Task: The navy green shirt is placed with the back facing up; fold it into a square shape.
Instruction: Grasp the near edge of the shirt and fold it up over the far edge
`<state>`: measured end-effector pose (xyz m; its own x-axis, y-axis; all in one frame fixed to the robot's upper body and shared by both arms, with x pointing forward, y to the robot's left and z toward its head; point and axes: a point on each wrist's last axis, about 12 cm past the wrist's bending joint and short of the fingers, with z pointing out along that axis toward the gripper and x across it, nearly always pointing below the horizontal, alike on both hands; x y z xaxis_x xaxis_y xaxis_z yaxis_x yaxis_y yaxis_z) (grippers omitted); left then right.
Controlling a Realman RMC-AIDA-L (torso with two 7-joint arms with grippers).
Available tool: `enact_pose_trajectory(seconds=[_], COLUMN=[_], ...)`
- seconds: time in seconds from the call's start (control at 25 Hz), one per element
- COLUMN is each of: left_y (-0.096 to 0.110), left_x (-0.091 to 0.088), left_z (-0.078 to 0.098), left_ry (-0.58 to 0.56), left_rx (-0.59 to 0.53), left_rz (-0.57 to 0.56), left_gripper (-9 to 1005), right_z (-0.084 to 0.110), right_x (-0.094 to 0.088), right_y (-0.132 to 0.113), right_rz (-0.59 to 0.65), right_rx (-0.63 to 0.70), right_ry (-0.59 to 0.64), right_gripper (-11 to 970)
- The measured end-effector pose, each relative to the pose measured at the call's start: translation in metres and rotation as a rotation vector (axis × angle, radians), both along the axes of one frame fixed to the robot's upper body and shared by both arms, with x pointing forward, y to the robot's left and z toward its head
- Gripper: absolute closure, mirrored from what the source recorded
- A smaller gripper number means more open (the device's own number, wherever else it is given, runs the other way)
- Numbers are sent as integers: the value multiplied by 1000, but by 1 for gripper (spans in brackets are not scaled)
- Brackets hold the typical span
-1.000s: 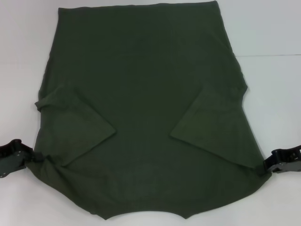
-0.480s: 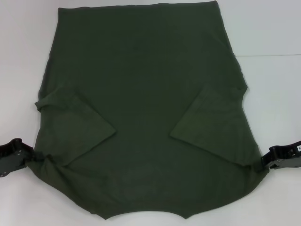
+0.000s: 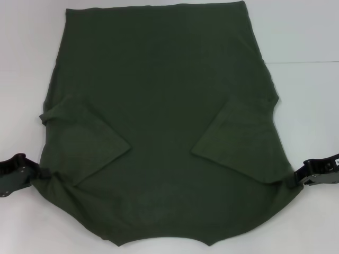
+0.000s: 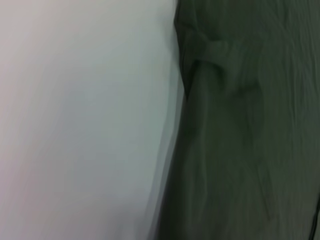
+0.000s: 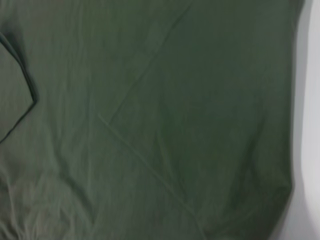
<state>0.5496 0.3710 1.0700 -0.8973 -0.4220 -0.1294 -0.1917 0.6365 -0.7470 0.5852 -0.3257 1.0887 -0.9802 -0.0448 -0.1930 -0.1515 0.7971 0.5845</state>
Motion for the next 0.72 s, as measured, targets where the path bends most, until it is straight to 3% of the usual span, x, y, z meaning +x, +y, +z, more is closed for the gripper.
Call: enact_pose_trajectory(seconds=[0.72], left_y=[-6], left_x=[3], left_z=[4], left_ry=[-31], left_rx=[-25], left_rz=[-24], left_gripper=[913], right_z=[9], right_x=[3], right_y=[-4], right_rz=[19], right_rx=[1], right_ry=[-13], right_gripper=[929])
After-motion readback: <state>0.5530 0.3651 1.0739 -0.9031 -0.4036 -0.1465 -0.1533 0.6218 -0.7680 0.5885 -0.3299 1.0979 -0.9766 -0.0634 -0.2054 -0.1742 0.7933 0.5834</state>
